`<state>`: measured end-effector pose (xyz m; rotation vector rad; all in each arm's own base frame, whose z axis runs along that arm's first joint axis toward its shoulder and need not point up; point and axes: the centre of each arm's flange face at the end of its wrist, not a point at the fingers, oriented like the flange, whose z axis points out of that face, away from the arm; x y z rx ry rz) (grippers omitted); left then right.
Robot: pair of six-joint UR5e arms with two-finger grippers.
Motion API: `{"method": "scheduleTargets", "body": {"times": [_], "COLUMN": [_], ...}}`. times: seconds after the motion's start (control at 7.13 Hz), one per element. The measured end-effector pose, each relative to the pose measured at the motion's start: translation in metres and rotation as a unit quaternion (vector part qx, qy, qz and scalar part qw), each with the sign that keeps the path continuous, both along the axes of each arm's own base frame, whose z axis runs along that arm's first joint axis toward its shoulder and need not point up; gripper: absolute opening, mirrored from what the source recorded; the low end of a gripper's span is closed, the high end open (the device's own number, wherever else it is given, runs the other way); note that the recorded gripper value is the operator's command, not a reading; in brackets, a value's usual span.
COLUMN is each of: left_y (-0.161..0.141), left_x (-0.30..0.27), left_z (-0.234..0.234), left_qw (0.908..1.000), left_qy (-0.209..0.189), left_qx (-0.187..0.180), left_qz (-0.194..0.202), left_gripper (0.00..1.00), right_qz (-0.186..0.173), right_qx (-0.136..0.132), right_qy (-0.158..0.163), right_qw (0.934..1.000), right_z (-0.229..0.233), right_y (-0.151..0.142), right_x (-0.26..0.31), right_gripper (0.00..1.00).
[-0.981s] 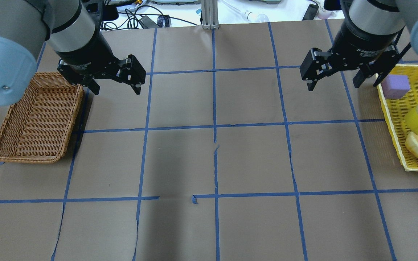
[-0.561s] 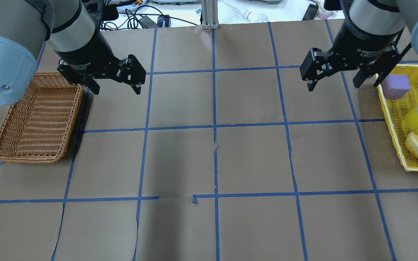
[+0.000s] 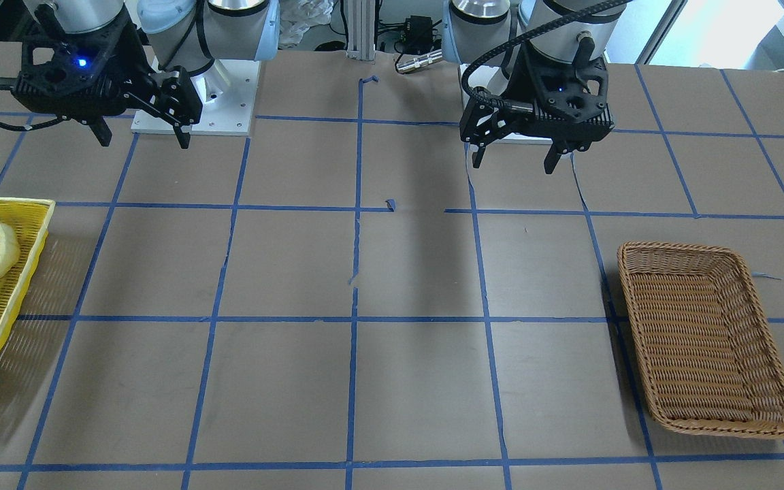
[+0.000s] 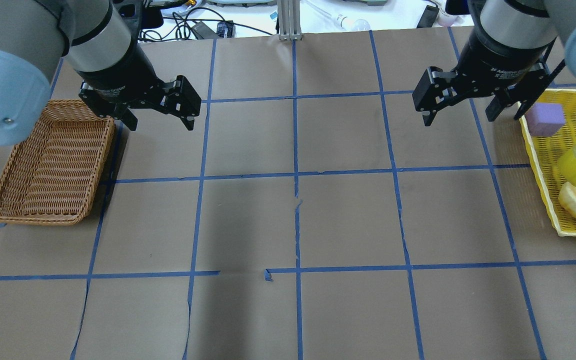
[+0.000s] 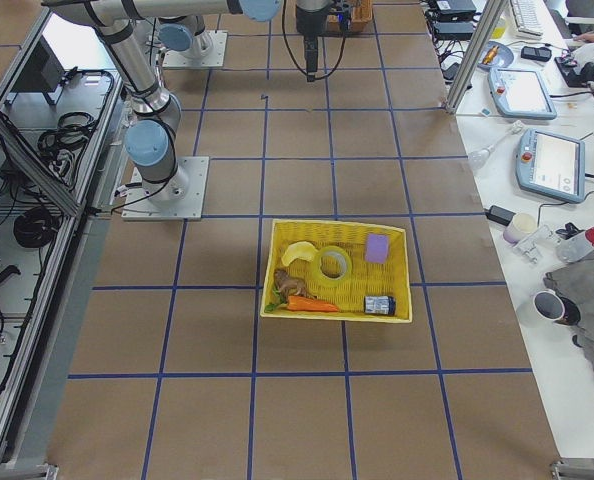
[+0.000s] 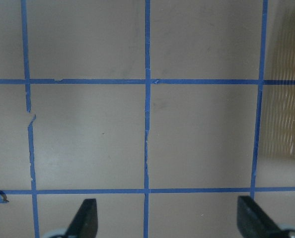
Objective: Transfer tape with both arms
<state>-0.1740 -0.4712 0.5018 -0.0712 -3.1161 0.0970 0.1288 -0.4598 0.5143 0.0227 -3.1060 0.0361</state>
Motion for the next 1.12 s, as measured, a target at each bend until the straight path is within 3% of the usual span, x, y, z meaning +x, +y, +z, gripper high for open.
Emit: {"method": "scheduleTargets", "body": {"times": [1.12], "left_y": [0.0000], "left_x": [0.0000], "left_z": [0.0000], "left_qw": [1.0000], "left_qy": [0.000], "left_qx": [0.000], "left_qz": [0.000], "left_gripper": [1.00], "right_qz": [-0.005], "right_qx": [0.007], "right_qy": [0.013], "right_qw": [0.9999], "right_z": [-0.0073], "right_y": [-0.0038], "right_x": [-0.0014], "right_gripper": [1.00]}}
